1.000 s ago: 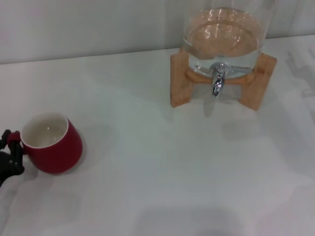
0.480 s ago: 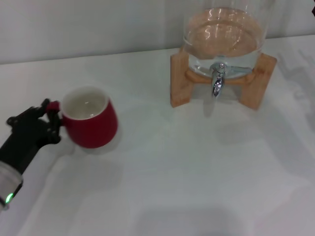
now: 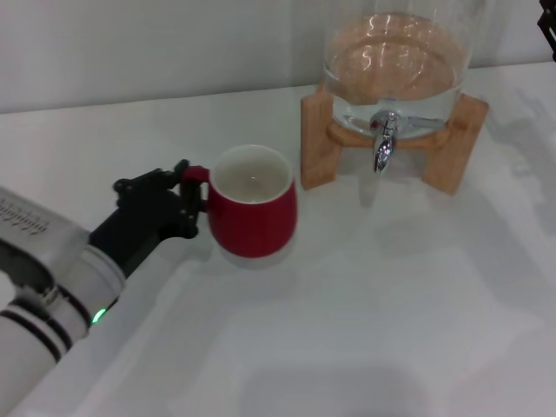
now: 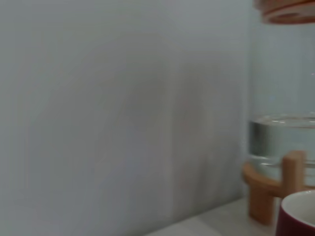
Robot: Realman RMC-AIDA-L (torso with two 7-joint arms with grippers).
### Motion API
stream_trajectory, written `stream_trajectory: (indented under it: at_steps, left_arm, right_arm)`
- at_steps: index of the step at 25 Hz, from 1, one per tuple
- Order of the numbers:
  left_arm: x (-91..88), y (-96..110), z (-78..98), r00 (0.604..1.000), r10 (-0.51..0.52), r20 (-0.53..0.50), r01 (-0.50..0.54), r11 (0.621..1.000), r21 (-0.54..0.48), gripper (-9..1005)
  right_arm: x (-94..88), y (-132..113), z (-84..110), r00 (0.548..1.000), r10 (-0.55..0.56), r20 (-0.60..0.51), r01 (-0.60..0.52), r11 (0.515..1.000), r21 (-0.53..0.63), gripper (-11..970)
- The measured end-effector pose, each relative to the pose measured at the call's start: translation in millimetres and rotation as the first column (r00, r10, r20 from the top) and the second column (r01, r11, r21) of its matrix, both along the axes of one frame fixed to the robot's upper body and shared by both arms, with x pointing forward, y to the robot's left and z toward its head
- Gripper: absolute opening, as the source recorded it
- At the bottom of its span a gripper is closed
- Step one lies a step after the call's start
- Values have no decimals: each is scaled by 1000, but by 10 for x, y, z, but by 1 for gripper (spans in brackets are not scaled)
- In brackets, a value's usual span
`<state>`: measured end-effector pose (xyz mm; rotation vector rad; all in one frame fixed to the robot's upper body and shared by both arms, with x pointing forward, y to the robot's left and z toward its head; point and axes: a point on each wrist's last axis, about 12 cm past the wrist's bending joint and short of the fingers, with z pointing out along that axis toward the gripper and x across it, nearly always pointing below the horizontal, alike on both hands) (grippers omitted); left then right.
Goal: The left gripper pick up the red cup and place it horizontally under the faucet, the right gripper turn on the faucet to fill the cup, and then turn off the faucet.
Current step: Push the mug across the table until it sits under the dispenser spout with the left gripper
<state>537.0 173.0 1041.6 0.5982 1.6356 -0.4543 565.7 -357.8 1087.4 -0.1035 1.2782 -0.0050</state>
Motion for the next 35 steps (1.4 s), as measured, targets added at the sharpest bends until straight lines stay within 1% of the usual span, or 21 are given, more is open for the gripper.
stream_trajectory:
  at_steps: [2,3,4,6,7,8,11,12,16,18,24,25,27,35]
  left_arm:
    - [20,-83,21,1000,-18,-13,18,1000,7,137]
    - [29,-162,40,999,-37,-22,38,999,18,138]
    - [29,-162,40,999,-37,-22,38,999,18,138]
    - [39,-245,60,998,-55,-32,56,998,38,138]
    - [39,-245,60,998,-55,-32,56,998,38,138]
    - [48,-324,81,997,-66,-45,69,996,64,138]
    - [53,-362,89,996,-67,-58,71,994,82,138]
    - [58,-410,109,995,-71,-66,77,993,94,137]
    - [85,-479,151,995,-66,-81,75,990,116,137]
    - [106,-528,205,994,-51,-94,63,989,130,137]
    - [135,-610,252,992,-45,-116,63,987,149,138]
    - [151,-675,271,990,-52,-133,73,985,158,138]
    - [155,-718,280,988,-62,-140,84,983,162,138]
    - [164,-840,304,983,-89,-159,115,980,164,138]
  right_arm:
    - [0,5,2,1000,2,2,-2,1000,0,617]
    - [-1,8,3,1000,3,4,-3,1000,0,617]
    - [-2,11,6,1000,5,7,-5,1000,1,617]
    - [-6,22,12,1000,13,14,-13,1000,0,617]
    - [-9,29,11,1000,17,15,-17,1000,-1,617]
    - [-14,41,7,1000,25,14,-25,1000,-4,617]
    - [-18,51,7,999,32,17,-32,999,-6,617]
    - [-20,53,9,999,34,19,-34,999,-6,617]
    - [-32,61,15,999,42,28,-41,999,-8,617]
    - [-35,76,11,998,51,27,-51,999,-12,617]
    - [-42,117,14,996,77,33,-76,997,-21,617]
    - [-43,122,16,996,80,35,-79,997,-22,617]
    - [-45,126,19,996,84,39,-83,996,-23,617]
    - [-47,144,20,995,94,40,-93,995,-27,617]
